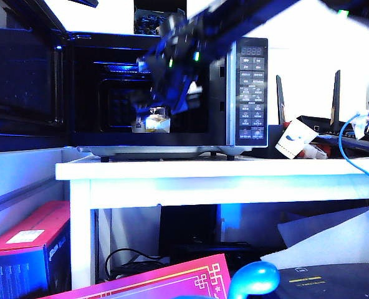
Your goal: Open the microwave door, place the box of snacks from the top of the microwave inside, then close the microwave door.
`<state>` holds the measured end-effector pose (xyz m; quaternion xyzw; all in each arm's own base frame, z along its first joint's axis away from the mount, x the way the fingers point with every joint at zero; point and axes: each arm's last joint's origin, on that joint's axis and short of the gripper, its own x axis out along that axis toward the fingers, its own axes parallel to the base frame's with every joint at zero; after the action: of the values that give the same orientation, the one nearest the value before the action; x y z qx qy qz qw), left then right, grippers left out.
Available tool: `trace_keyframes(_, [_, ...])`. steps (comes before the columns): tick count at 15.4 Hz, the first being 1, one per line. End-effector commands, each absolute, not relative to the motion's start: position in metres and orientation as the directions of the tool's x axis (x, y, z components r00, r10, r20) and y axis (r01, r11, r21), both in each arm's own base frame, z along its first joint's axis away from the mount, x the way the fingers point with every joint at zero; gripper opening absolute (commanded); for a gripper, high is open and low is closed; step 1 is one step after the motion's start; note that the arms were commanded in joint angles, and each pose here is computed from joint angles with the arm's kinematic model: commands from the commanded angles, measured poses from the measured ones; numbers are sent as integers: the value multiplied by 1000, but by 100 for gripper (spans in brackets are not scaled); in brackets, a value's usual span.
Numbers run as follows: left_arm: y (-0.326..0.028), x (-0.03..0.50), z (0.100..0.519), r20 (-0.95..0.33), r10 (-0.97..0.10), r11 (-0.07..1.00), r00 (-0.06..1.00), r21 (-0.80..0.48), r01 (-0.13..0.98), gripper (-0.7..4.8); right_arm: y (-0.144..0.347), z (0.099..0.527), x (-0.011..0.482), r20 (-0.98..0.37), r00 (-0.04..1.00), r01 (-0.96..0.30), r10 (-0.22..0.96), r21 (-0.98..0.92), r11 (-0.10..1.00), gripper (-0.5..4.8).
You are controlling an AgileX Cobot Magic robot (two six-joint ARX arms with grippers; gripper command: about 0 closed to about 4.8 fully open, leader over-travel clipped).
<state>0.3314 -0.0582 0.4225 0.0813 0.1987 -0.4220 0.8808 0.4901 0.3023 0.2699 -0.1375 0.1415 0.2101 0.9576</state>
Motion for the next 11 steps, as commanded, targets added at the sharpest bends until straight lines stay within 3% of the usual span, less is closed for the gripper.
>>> trace_keyframes(1, [-58,331,426,-397,-718,625,571,-8,780,-5,296,293,476,-390,850,-458,355,-210,864,479])
trace_keyframes(6, [-58,331,426,-396,-719,624,570,-9,781,-5,287,295,463,-532,788,-480,309,-217,850,479])
trace_keyframes(11, [-58,331,426,-401,-719,624,567,-14,781,-5,288,297,469,-459,836,-433,302,-211,876,479])
